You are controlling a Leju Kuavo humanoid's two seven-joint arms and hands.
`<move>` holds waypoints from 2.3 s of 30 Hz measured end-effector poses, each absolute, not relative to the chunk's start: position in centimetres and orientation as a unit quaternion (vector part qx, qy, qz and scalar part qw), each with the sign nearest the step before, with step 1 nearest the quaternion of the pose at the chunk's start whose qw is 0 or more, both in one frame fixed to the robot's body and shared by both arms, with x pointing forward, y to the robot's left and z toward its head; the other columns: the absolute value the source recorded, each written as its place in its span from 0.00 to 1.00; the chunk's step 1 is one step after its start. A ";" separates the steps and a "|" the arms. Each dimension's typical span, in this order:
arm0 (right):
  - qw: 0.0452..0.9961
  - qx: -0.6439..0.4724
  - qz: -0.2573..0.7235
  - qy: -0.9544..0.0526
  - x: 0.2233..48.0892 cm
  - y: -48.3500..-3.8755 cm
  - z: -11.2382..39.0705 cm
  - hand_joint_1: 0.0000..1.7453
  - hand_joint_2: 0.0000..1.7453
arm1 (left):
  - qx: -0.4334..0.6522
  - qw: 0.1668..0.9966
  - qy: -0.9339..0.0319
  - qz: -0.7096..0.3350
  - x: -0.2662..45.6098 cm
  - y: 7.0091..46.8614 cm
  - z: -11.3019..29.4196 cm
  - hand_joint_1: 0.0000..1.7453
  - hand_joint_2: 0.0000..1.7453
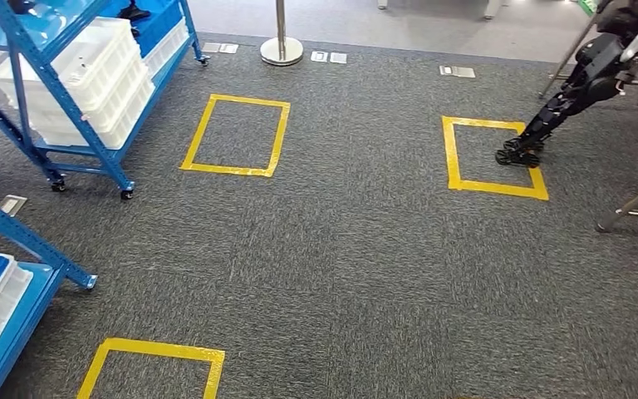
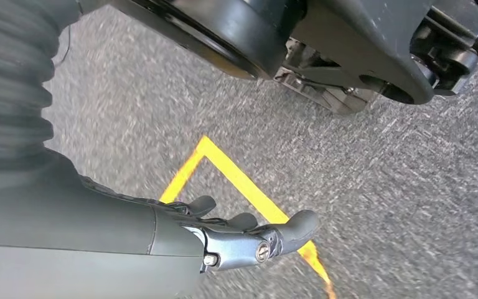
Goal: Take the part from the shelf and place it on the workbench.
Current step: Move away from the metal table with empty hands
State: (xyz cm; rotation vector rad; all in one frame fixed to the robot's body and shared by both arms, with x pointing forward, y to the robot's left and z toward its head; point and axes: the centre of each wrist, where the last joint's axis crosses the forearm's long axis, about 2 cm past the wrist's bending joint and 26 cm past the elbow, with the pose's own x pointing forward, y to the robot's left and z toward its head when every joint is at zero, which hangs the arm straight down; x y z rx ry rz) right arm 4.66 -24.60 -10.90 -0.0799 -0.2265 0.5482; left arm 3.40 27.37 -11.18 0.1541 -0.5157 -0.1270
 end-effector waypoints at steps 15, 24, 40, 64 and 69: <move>0.955 -0.037 0.276 -0.102 4.1 -24.3 -10.9 0.00 1.00 | 0.081 0.965 -0.241 -0.066 3.0 27.6 -11.2 0.00 0.00; 0.953 -0.044 0.281 -0.102 4.4 -24.6 -10.9 0.00 1.00 | 0.083 0.963 -0.246 -0.066 3.2 27.7 -11.2 0.00 0.00; 0.955 -0.044 0.275 -0.101 4.6 -24.4 -10.9 0.00 1.00 | 0.085 0.964 -0.242 -0.065 3.0 27.4 -11.2 0.00 0.00; 0.954 -0.043 0.276 -0.105 4.6 -24.5 -10.9 0.00 1.00 | 0.081 0.959 -0.263 -0.067 3.5 27.1 -11.2 0.00 0.00; 0.955 -0.040 0.276 -0.105 4.6 -24.2 -10.9 0.00 1.00 | 0.081 0.960 -0.260 -0.067 3.2 27.2 -11.2 0.00 0.00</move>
